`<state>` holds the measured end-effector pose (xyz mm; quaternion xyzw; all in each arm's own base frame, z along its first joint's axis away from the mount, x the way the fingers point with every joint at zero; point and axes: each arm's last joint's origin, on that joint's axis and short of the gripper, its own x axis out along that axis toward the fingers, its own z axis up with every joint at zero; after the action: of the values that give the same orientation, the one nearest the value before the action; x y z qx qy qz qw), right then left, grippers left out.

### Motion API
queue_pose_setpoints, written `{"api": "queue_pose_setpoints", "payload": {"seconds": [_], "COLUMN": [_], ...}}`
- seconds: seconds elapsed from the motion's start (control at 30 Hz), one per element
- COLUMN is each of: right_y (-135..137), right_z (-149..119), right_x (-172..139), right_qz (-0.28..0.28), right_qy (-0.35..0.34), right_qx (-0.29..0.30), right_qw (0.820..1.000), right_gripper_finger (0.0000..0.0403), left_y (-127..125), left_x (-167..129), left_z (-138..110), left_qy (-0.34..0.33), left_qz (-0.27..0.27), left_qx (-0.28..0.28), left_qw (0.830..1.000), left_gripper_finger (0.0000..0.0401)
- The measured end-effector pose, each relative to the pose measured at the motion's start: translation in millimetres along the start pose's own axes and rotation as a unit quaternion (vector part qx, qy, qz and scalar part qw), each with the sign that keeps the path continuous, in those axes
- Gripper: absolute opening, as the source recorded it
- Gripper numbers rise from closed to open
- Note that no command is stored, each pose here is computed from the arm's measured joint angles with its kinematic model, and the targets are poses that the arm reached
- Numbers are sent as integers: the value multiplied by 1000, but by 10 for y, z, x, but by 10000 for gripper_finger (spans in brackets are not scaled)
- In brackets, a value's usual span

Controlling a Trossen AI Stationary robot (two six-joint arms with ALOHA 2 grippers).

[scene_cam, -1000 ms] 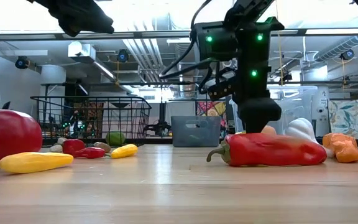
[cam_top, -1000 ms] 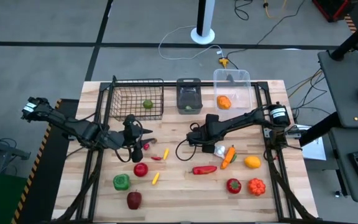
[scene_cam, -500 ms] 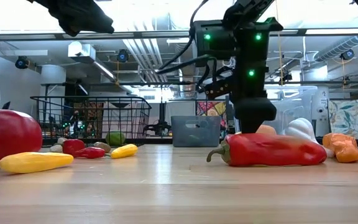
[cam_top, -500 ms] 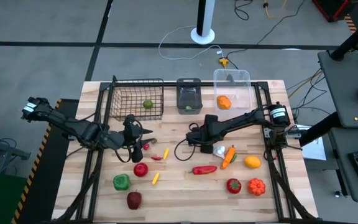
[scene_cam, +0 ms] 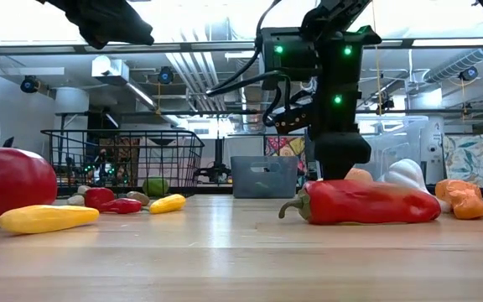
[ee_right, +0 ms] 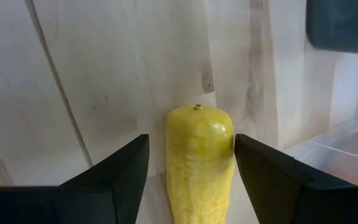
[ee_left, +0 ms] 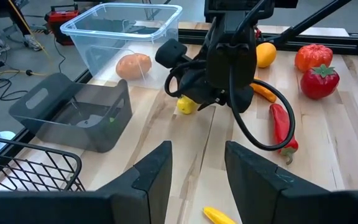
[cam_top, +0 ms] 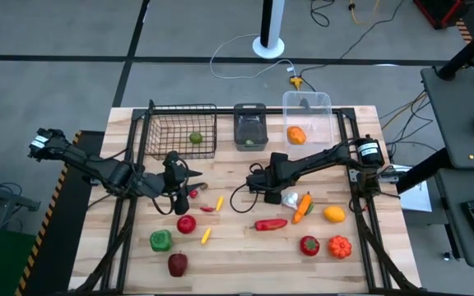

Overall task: Sort produce into baskets
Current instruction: Put the corn into the transparent bin

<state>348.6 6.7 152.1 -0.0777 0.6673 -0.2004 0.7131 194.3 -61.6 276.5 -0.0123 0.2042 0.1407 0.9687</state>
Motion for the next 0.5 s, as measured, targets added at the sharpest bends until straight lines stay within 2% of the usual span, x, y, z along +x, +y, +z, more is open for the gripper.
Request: {"api": "queue_pose_setpoints", "payload": {"seconds": [0.23,0.5], "right_y": [13,22], "right_z": [-44,-47], "right_x": [54,56], "right_qz": [-1,-1], "right_qy": [7,5], "right_qx": [-2,1], "right_qw": [1000,1000], "right_gripper_finger": [203,136], "left_y": [0,0], "left_x": [0,0], "left_z": [0,0], "left_qy": [0,0], "left_qz": [0,0], "left_qx": [0,0], "left_qw": [1000,1000], "left_gripper_finger": [131,131]}}
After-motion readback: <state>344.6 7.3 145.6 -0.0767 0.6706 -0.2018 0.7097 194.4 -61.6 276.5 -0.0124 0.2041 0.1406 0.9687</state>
